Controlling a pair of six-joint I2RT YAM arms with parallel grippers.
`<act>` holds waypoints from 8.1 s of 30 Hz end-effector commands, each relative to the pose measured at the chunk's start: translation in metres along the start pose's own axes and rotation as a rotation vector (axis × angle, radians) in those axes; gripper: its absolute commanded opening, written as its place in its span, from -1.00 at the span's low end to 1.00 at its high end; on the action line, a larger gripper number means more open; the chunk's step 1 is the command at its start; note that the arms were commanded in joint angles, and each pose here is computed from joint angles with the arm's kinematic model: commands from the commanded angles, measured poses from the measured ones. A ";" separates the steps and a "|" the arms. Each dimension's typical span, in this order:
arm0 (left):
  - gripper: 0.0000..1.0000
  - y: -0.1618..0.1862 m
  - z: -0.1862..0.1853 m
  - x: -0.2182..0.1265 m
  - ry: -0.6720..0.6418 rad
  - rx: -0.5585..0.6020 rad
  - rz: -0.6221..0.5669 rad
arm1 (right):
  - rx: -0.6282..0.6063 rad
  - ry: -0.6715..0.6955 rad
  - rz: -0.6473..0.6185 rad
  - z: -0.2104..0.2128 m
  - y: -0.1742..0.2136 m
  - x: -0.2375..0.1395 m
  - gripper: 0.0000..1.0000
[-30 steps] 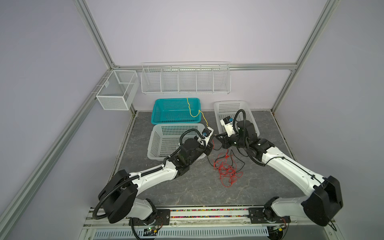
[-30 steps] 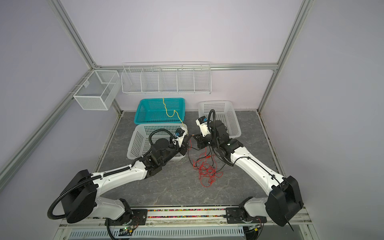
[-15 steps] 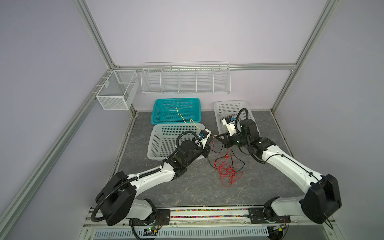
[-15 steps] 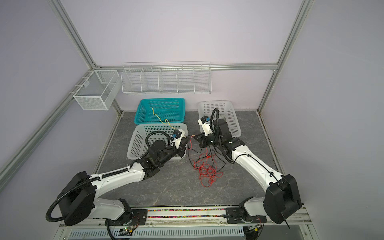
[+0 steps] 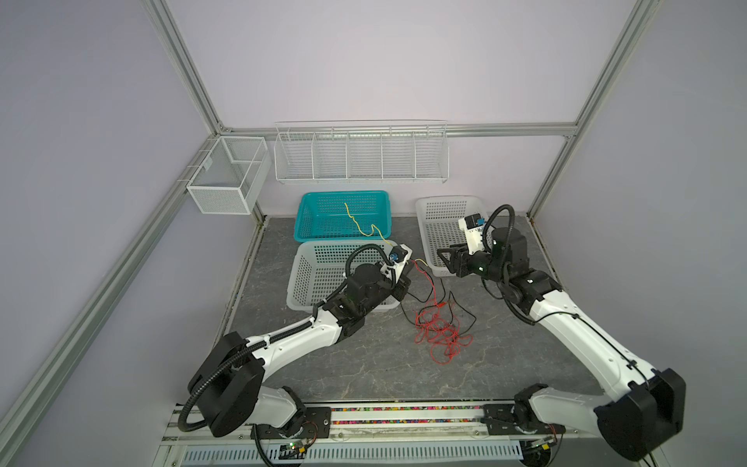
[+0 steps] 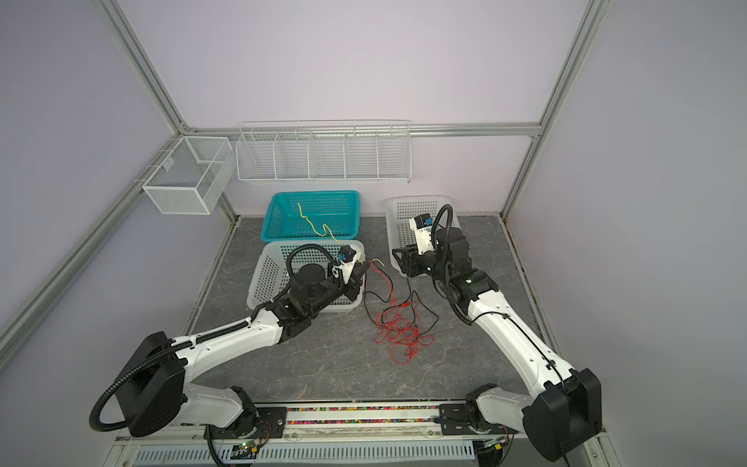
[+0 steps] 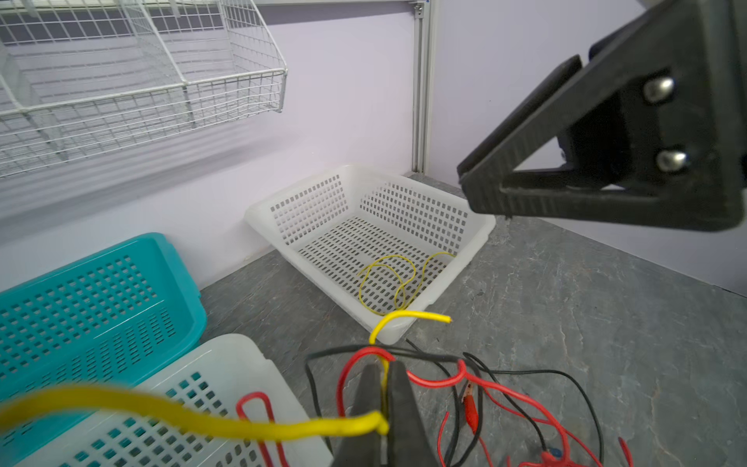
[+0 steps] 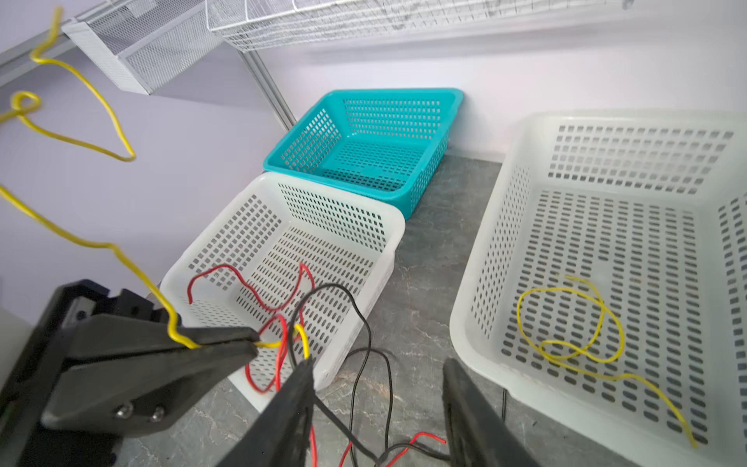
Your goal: Untangle the cables
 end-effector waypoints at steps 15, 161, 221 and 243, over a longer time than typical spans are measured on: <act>-1.00 -0.007 -0.027 0.014 0.238 0.042 0.026 | -0.026 -0.350 0.117 0.056 0.015 0.044 0.35; -1.00 -0.006 0.019 0.013 -0.203 0.009 0.135 | -0.178 -0.135 0.225 0.001 0.076 0.055 -0.88; -1.00 -0.009 0.017 0.153 -0.059 0.139 0.420 | 0.170 0.718 -0.096 -0.101 0.079 -0.074 0.69; -1.00 0.015 0.038 0.218 0.075 -0.150 0.417 | 0.208 0.728 -0.106 -0.121 0.090 -0.077 0.81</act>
Point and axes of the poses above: each gripper's point midway between its finger pads, its own x axis out along the fingers, its own z axis along the line the jaws close on, y = z × x, the point moved 7 cm from there along -x, back along the fingers, and after that the axes turned 13 degrees about x, right-handed, at the moved point
